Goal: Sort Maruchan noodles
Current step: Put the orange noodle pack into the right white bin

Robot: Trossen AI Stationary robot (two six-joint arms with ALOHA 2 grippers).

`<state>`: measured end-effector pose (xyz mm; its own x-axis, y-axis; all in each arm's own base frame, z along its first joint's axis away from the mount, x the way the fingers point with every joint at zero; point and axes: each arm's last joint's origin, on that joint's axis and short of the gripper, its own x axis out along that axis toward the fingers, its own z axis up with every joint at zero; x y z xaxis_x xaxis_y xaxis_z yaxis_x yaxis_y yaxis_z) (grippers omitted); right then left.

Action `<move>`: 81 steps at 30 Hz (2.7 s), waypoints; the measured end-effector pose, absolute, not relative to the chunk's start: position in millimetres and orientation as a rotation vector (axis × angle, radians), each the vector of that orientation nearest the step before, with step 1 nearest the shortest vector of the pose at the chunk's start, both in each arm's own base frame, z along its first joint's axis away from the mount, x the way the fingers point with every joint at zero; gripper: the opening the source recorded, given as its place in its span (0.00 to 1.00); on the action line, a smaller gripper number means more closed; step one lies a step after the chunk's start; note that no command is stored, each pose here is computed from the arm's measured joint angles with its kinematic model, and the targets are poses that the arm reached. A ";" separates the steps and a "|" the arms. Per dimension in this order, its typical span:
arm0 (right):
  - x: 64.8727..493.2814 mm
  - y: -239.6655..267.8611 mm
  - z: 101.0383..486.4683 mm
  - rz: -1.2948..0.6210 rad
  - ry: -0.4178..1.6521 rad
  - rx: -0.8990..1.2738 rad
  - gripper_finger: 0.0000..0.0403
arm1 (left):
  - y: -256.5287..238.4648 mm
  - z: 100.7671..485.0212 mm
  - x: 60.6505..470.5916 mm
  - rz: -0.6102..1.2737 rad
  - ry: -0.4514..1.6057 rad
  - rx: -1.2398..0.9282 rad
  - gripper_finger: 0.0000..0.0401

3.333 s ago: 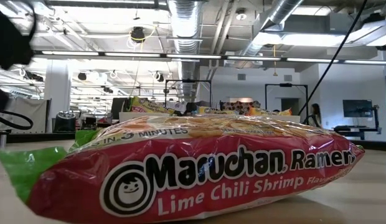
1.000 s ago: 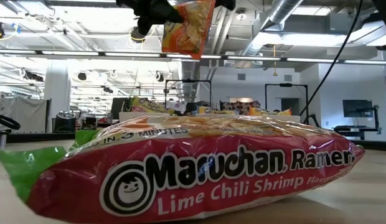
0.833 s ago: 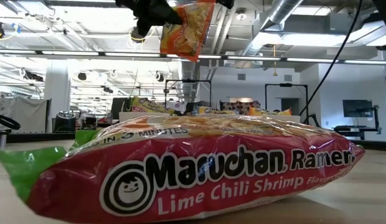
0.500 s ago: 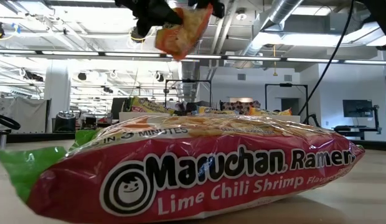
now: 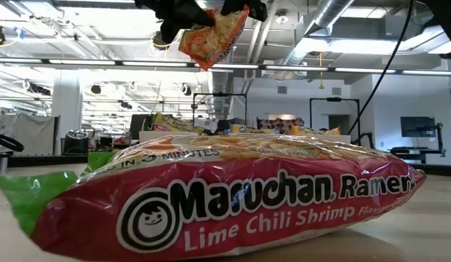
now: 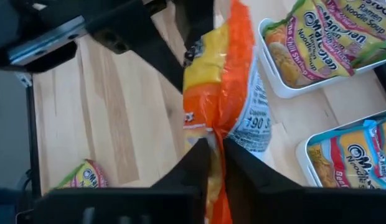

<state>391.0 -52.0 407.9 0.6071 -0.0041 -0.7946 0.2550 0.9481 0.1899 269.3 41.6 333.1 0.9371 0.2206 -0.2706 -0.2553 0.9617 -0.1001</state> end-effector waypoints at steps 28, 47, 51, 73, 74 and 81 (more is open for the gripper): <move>381.2 -38.3 402.2 -0.216 1.032 0.257 0.01 | 36.9 336.0 269.1 0.075 0.245 -0.289 0.30; 333.8 -67.7 427.5 -0.317 1.097 0.182 0.01 | 74.7 350.0 263.8 0.231 0.079 -0.276 0.29; 317.6 -85.8 437.1 -0.374 1.080 0.158 0.01 | 81.2 350.0 261.9 0.255 0.075 -0.278 0.29; 199.4 -146.4 462.3 -0.727 0.831 0.275 0.01 | 106.3 349.7 252.9 0.375 0.064 -0.270 0.29; 197.5 -147.0 457.2 -0.732 0.813 0.289 0.01 | 107.5 349.7 252.4 0.380 0.063 -0.270 0.29; 181.5 -145.1 422.5 -0.754 0.724 0.362 0.01 | 115.7 349.7 248.7 0.413 0.059 -0.271 0.29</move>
